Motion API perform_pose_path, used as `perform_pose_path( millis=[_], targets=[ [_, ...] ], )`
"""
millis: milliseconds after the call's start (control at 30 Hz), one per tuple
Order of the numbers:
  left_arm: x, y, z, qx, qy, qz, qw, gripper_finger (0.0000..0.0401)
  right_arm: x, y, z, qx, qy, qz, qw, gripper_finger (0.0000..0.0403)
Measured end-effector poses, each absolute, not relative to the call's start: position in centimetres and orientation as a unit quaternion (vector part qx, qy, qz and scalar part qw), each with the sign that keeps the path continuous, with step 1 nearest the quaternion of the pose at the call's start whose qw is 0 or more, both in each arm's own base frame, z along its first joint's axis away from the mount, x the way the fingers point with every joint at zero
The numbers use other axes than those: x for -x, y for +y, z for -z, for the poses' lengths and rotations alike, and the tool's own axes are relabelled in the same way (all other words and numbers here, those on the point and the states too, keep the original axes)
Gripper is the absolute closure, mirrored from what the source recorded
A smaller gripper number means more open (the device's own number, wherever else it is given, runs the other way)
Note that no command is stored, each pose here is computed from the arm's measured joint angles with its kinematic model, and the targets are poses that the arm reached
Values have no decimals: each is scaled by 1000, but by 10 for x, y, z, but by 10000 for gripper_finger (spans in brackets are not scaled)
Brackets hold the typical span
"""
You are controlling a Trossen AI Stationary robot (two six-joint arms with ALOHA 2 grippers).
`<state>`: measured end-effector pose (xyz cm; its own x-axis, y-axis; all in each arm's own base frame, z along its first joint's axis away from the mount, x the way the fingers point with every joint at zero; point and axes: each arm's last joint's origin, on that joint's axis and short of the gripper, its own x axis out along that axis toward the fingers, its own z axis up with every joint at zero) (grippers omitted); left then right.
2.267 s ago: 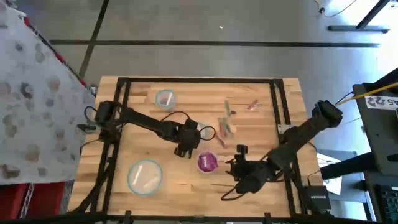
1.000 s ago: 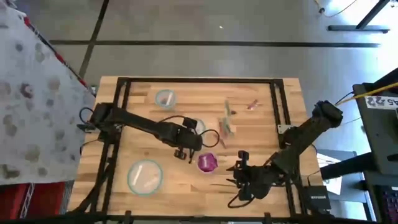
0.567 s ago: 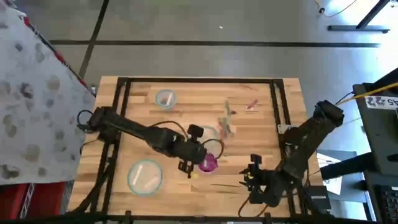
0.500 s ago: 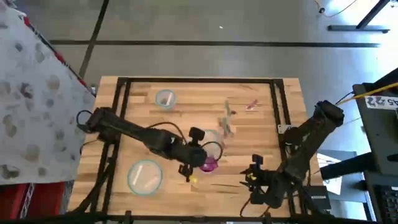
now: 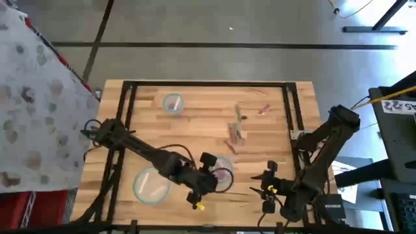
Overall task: Sort candy
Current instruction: Close the bottom small transparent bin
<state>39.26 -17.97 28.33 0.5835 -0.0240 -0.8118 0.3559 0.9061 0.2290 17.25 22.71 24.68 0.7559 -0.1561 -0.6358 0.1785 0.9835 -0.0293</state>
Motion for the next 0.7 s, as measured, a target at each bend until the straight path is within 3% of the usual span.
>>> perform_pose_path(
  millis=[700],
  targets=[
    [-418,-148,-237,-164,523,153,823,391,-173,228,-247,-18,336,89,938,242]
  ],
)
